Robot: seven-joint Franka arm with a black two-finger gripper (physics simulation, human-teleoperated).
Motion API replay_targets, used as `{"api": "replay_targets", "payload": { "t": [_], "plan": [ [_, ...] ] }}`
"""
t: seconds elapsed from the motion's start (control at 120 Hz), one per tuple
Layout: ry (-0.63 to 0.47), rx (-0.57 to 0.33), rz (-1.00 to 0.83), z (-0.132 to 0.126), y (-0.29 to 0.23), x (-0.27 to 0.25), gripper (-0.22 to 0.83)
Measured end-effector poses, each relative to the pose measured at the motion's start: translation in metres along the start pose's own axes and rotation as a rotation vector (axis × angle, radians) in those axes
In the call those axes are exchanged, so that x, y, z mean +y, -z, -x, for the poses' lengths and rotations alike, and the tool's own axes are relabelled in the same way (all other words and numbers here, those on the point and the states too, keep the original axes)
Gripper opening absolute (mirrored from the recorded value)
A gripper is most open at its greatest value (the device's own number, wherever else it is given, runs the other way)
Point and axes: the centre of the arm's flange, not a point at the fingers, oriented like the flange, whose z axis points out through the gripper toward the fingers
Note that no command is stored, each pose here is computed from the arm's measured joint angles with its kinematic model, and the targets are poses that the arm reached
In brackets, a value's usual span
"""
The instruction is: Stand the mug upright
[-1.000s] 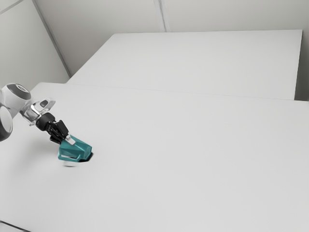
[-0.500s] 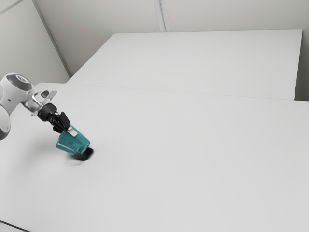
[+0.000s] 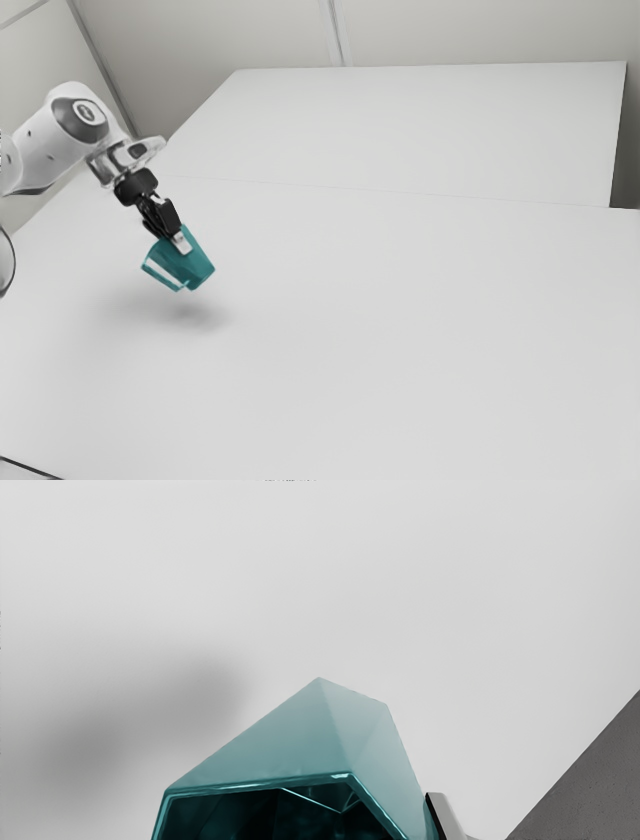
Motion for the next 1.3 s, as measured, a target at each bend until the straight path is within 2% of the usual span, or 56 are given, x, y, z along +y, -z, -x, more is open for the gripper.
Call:
{"api": "replay_targets", "payload": {
  "t": [0.225, 0.35, 0.467, 0.633, 0.875, 1.3],
  "plan": [
    [-0.039, -0.039, -0.180, -0.013, -0.006, 0.039, -0.16],
    [-0.075, -0.078, -0.309, -0.026, -0.023, 0.068, -0.16],
    [-0.082, -0.082, -0.407, -0.026, -0.039, 0.083, -0.16],
    [-0.114, -0.089, -0.535, -0.046, -0.070, 0.109, -0.16],
    [-0.045, -0.020, -0.613, -0.052, -0.080, 0.092, -0.16],
    [-0.012, -0.004, -0.673, -0.060, -0.125, 0.083, -0.16]
  ]
}}
